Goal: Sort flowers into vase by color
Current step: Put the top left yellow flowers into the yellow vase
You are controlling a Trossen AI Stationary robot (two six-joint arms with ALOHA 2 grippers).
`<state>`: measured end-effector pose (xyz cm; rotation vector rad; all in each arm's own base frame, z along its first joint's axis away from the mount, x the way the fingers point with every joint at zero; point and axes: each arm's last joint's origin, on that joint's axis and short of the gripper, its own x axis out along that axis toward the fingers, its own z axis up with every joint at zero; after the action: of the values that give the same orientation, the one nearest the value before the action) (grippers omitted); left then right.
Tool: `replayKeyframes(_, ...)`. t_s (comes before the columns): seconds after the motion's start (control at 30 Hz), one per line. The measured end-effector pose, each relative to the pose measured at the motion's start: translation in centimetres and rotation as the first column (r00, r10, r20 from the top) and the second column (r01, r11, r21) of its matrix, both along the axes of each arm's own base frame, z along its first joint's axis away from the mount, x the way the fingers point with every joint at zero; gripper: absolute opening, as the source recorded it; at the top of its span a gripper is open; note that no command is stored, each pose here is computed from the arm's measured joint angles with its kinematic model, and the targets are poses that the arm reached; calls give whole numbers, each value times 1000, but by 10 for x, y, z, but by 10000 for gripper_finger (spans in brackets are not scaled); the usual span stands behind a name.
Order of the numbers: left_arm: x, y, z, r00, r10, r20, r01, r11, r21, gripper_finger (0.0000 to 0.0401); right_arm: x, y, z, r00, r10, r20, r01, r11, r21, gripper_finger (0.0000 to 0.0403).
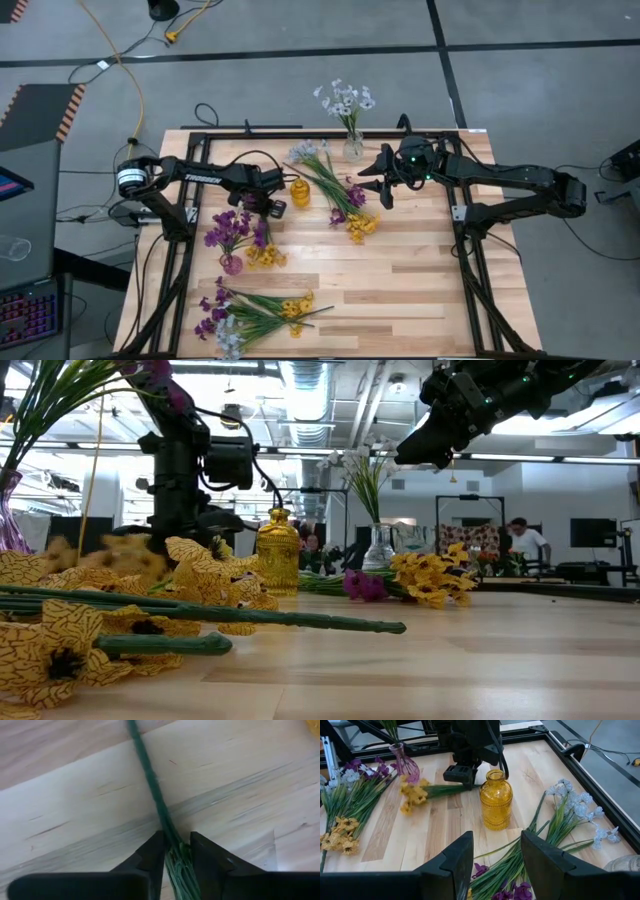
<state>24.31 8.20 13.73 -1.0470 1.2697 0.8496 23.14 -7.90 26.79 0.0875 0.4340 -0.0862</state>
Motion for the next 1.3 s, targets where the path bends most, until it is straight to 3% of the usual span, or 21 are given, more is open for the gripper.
replayKeyframes(0.23, -3, 3, 4, 1000, 10, 16, -9, 1000, -5, 8, 0, 0, 0, 1000, 0, 0, 0, 1000, 0, 192)
replayKeyframes(0.53, -9, 13, 12, 995, 61, 80, -55, 995, -80, 10, 0, 0, 0, 1000, 1, 0, -1, 1000, 0, 192)
replayKeyframes(0.97, -16, 31, 15, 971, 149, 189, -77, 937, -341, 11, 1, 2, 1, 1000, 12, 6, -12, 1000, -11, 192)
replayKeyframes(1.13, -20, 39, 17, 954, 194, 228, -81, 901, -427, 11, 5, 14, 2, 994, 111, 14, -109, 986, -123, 192)
replayKeyframes(1.3, -23, 47, 19, 933, 233, 274, -78, 875, -479, 11, 16, 32, 5, 967, 249, 47, -227, 934, -278, 192)
